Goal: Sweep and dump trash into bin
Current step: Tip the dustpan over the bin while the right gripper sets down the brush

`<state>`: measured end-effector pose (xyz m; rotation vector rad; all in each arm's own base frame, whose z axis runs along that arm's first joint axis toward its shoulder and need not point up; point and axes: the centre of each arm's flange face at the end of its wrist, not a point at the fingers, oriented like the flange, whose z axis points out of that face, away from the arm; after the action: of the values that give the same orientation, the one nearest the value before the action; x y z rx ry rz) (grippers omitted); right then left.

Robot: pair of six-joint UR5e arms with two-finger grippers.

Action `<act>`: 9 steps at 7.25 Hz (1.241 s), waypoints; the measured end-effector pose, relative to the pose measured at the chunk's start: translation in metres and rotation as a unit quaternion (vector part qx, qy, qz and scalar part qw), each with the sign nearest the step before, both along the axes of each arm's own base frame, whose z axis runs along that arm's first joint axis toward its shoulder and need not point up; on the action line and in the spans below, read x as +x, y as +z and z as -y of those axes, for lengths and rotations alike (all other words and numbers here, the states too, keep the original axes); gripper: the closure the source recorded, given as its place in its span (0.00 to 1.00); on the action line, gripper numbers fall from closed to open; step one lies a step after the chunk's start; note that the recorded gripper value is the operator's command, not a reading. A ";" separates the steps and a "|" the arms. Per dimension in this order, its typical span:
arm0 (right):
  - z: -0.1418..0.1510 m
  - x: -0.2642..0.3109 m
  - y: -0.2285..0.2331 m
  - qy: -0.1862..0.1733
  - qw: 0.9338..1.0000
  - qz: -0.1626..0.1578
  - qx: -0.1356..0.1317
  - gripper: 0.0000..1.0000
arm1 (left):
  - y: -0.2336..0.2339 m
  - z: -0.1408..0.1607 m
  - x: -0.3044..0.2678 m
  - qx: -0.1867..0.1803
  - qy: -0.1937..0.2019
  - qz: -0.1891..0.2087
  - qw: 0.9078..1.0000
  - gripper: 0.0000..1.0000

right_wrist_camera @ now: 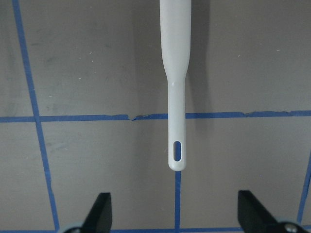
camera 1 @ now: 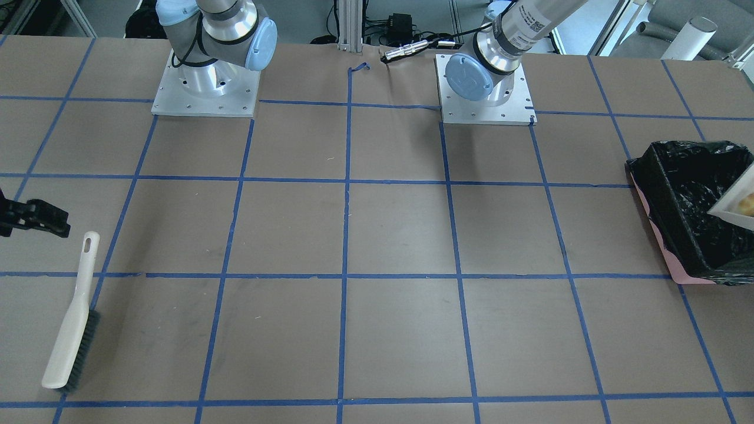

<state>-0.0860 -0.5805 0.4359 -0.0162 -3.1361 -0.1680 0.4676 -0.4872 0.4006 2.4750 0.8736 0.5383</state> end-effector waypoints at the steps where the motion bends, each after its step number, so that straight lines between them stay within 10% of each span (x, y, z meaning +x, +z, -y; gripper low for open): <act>1: -0.014 0.006 0.035 0.000 1.000 -0.004 -0.019 0.09 | 0.000 -0.010 -0.012 -0.009 0.000 0.014 1.000 1.00; 9: -0.052 0.200 0.091 -0.049 0.998 -0.005 -0.046 0.22 | 0.003 -0.058 -0.066 -0.086 0.001 0.130 0.988 1.00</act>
<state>0.1137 -0.5287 0.5268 -0.1690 -3.1322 -0.0229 0.4012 -0.4295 0.4038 2.1879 0.7837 0.7348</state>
